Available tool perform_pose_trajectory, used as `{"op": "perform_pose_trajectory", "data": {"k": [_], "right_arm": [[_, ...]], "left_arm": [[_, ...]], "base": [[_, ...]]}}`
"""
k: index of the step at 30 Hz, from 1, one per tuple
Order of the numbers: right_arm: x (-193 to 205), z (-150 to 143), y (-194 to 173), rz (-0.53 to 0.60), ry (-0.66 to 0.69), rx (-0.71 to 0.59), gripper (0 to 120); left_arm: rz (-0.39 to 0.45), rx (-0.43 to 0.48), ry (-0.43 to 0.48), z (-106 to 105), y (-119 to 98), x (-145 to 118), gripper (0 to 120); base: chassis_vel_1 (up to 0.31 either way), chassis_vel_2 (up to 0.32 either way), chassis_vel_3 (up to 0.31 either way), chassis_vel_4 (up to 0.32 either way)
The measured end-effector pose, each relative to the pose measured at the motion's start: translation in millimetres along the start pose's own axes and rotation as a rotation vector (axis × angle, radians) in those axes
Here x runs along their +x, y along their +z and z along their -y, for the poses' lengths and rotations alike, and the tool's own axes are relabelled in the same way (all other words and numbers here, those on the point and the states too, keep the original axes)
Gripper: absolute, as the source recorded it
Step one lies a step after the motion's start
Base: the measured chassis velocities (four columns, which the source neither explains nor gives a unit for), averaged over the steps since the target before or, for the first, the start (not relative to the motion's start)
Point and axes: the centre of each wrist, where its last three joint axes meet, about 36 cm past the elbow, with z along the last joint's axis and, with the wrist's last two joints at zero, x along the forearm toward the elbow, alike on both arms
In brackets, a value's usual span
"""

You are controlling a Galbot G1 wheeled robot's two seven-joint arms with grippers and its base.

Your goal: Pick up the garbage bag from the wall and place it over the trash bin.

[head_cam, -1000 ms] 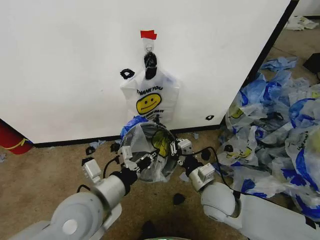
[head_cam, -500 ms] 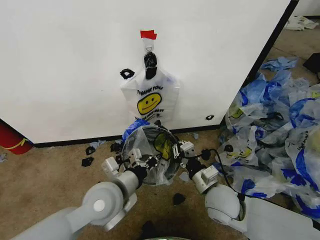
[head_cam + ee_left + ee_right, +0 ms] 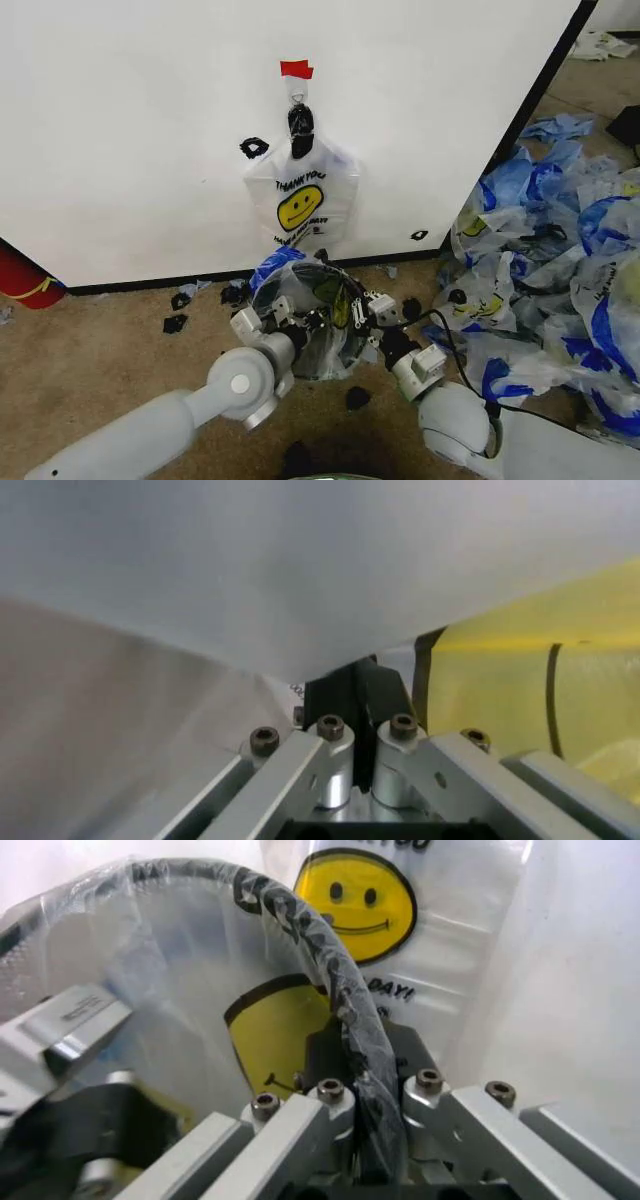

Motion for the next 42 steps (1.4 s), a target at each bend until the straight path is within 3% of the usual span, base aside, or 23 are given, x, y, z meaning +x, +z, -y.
{"op": "perform_pose_trajectory", "data": {"k": [27,42], "right_arm": [[22,3,7,0.000,0.000,0.011,0],[5,16,9,0.025,0.025,0.052,0]], "left_arm": [[0.043,-0.031,-0.032,6,13,-76,0],[0.007,-0.028,-0.011,26,21,-48,0]], "base": [[0.000,0.000,0.000,0.000],[0.000,0.000,0.000,0.000]]}}
